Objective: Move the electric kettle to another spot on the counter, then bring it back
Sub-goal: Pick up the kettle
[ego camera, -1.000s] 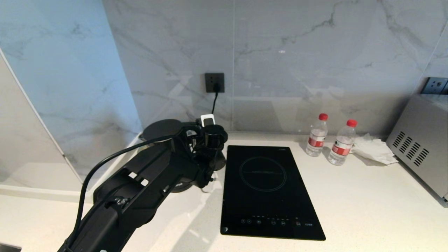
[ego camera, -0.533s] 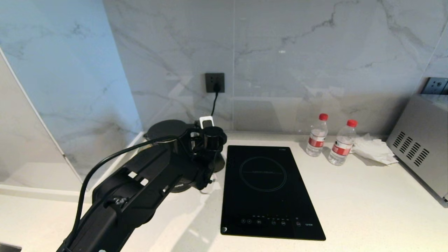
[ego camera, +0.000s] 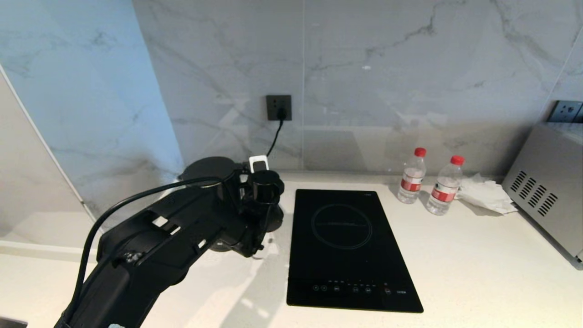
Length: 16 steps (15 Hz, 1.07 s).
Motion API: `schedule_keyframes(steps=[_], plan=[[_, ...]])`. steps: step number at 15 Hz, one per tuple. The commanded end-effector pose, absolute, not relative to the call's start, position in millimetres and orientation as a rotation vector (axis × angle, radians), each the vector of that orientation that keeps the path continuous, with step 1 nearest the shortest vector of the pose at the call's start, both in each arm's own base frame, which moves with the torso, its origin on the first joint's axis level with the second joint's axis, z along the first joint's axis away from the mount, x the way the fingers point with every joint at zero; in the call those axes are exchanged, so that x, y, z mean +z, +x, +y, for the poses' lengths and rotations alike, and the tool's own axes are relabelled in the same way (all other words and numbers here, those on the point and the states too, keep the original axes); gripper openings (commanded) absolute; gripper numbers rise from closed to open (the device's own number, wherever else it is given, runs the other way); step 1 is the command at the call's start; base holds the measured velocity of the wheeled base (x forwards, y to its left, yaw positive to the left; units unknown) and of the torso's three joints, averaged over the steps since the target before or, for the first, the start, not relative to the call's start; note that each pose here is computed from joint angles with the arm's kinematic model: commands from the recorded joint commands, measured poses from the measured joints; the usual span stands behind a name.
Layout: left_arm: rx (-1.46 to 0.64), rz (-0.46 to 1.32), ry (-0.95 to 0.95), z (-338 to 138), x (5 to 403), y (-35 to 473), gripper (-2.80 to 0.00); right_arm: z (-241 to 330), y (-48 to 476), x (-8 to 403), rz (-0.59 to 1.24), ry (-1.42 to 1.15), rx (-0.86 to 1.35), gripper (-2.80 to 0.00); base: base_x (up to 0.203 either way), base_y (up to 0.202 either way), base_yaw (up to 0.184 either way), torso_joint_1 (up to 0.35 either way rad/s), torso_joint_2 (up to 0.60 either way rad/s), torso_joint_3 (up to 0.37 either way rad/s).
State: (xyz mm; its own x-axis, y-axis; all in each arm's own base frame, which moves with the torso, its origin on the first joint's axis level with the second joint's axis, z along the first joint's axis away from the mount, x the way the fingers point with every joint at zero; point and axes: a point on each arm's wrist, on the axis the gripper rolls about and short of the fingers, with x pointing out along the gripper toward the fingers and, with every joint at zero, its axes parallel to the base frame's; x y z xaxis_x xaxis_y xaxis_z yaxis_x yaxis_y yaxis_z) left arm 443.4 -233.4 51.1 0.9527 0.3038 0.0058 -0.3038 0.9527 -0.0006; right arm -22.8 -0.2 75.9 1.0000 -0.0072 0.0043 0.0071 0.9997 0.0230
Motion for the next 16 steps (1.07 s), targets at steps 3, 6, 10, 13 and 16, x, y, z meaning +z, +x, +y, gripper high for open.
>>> schedule_keyframes(steps=[3, 6, 10, 13, 16], plan=[[0.304, -0.057, -0.035, -224, 78, 444, -2.8, 0, -23, 76, -0.005, 0.023, -0.008, -2.8, 0.0, 0.0, 0.0, 0.0, 0.0, 0.0], [0.309, -0.102, -0.049, -226, 96, 449, -2.8, 0, -23, 76, -0.005, 0.023, -0.008, -2.8, 0.0, 0.0, 0.0, 0.0, 0.0, 0.0], [0.31, -0.127, -0.044, -228, 106, 451, -2.8, 0, -23, 76, -0.005, 0.023, -0.008, -2.8, 0.0, 0.0, 0.0, 0.0, 0.0, 0.0], [0.32, -0.134, -0.042, -223, 111, 452, -2.8, 0, -23, 76, -0.005, 0.023, -0.008, -2.8, 0.0, 0.0, 0.0, 0.0, 0.0, 0.0], [0.332, -0.128, -0.037, -212, 118, 448, -2.8, 0, -23, 76, -0.005, 0.023, -0.008, -2.8, 0.0, 0.0, 0.0, 0.0, 0.0, 0.0]])
